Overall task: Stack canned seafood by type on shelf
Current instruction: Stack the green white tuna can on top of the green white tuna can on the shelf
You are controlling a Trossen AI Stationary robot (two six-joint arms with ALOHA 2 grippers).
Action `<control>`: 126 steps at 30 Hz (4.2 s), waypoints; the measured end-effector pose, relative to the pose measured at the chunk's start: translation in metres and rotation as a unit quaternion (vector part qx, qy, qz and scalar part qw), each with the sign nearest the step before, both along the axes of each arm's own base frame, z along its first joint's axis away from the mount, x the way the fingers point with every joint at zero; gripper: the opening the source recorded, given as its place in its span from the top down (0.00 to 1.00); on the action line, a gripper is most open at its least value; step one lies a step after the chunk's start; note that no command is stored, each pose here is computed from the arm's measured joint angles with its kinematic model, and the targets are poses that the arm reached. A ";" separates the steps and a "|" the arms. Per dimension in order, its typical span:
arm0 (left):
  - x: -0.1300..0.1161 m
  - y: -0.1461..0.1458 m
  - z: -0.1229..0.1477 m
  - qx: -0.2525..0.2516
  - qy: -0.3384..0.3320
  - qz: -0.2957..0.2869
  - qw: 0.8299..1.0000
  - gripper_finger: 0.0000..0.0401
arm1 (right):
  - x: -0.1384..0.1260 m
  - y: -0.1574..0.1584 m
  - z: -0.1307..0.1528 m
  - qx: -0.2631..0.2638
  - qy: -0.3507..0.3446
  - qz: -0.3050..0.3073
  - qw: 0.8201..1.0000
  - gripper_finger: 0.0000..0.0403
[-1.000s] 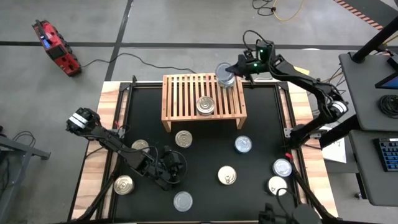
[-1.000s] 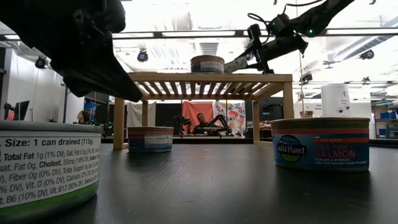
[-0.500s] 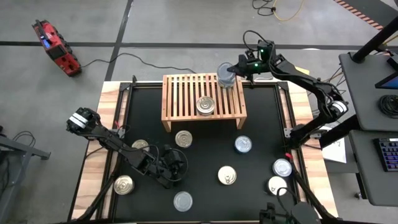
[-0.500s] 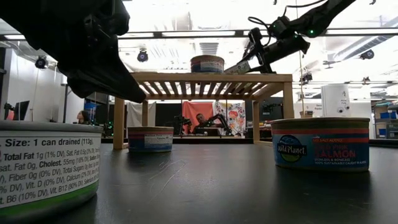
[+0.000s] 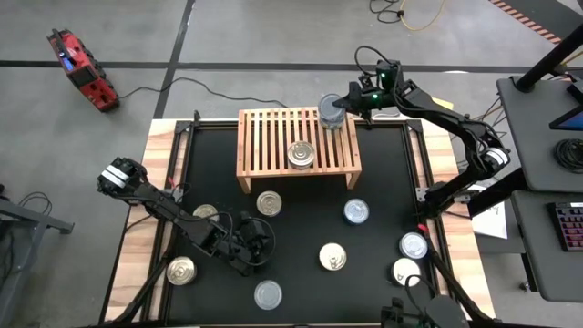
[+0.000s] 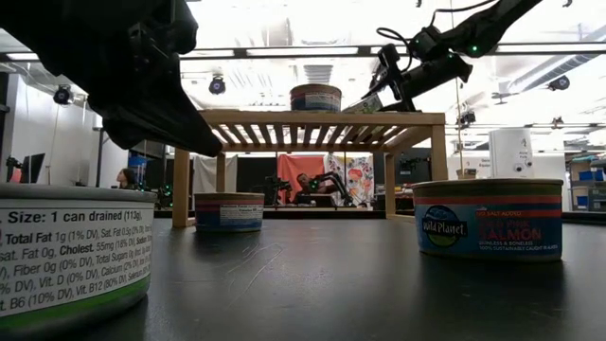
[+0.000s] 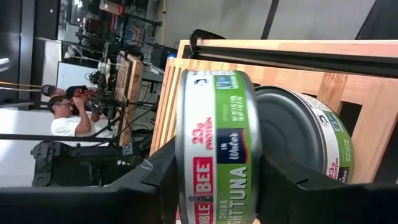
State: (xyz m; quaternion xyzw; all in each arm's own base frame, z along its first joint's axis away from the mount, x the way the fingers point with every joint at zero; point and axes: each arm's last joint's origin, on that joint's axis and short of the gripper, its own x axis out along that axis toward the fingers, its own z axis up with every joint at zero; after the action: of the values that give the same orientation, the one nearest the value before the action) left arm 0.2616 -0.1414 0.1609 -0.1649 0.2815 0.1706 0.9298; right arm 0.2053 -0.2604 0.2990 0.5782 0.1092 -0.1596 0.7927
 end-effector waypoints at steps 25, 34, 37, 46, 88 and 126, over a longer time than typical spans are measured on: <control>0.001 0.004 -0.001 0.003 0.004 0.007 1.000 1.00 | 0.000 0.002 0.002 0.011 -0.003 -0.003 1.000 0.51; 0.001 0.004 -0.001 0.003 0.005 0.008 1.000 1.00 | -0.001 0.002 0.002 -0.003 0.007 -0.015 1.000 0.51; 0.002 0.005 -0.001 0.004 0.005 0.008 1.000 1.00 | -0.002 0.003 0.001 -0.006 0.016 -0.010 1.000 0.51; 0.002 0.006 -0.001 0.004 0.005 0.010 1.000 1.00 | -0.002 0.004 0.001 -0.014 0.015 -0.002 1.000 0.51; 0.003 0.009 -0.001 0.007 0.009 0.013 1.000 1.00 | 0.005 0.013 0.003 0.001 0.030 0.017 0.999 0.26; 0.003 0.008 -0.001 0.005 0.010 0.012 1.000 1.00 | 0.001 0.014 0.005 -0.017 0.063 0.006 0.998 0.24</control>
State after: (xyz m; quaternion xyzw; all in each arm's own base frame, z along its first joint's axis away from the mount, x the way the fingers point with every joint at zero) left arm 0.2646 -0.1329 0.1594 -0.1617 0.2875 0.1852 0.9257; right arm 0.2062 -0.2459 0.3040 0.5523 0.1598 -0.1932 0.7951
